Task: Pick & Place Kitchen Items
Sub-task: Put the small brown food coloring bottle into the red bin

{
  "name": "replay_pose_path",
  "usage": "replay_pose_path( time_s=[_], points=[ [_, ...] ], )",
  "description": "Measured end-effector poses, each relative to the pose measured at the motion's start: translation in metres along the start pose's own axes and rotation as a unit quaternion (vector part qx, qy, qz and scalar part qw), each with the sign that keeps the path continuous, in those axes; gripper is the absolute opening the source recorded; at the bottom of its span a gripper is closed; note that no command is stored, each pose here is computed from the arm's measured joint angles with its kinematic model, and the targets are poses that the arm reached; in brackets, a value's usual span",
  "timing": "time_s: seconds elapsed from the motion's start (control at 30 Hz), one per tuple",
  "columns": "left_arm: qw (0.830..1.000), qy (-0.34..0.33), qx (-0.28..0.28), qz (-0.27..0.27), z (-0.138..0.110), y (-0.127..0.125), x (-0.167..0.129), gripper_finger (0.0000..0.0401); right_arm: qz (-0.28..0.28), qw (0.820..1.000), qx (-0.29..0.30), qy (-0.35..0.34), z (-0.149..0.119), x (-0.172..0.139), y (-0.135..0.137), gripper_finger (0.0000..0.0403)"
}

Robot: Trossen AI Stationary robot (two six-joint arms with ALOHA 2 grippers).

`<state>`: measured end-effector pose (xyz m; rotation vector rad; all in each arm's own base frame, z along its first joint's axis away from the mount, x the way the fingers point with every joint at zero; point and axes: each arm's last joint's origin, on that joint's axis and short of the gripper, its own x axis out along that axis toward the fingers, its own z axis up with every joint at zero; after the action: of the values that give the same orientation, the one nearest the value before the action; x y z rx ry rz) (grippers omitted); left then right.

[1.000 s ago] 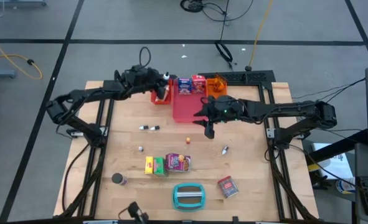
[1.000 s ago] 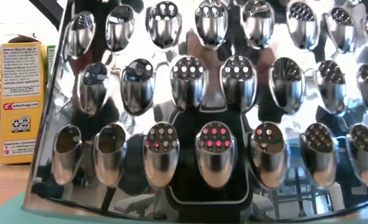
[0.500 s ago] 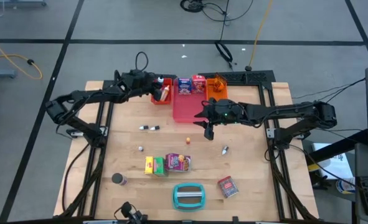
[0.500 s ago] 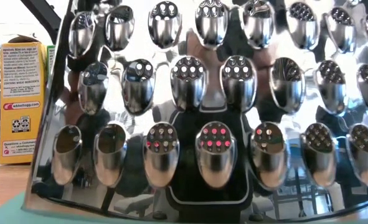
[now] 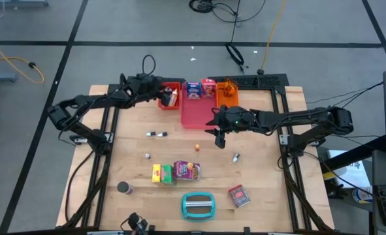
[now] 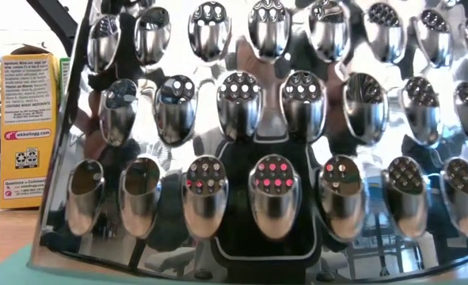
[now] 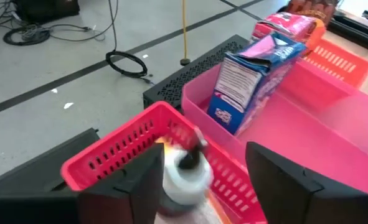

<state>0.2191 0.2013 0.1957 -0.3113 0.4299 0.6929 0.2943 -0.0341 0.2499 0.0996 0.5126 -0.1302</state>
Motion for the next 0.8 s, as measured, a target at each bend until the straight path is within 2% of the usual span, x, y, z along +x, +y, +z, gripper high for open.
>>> replay_pose_path(
  time_s=[0.13, 0.3, 0.53, 0.8],
  points=[
    [1.000, 0.002, -0.001, -0.002, 0.000, -0.001, 0.000, 0.0240, 0.000, 1.000, 0.011, 0.004, -0.001, 0.000, 0.000, 0.0134],
    [1.000, 0.008, 0.003, -0.007, -0.002, -0.006, 0.000, 0.0241, 0.002, 0.999, 0.018, 0.041, -0.008, 0.000, 0.004, 0.0134],
    [0.999, 0.024, 0.021, -0.023, -0.006, -0.017, 0.001, 0.0242, 0.015, 0.990, 0.042, 0.130, -0.026, -0.004, 0.022, 0.0134],
    [0.998, 0.027, 0.043, -0.045, -0.009, -0.032, 0.000, 0.0241, 0.017, 0.971, 0.064, 0.228, -0.047, -0.013, 0.043, 0.0134]
  ],
)
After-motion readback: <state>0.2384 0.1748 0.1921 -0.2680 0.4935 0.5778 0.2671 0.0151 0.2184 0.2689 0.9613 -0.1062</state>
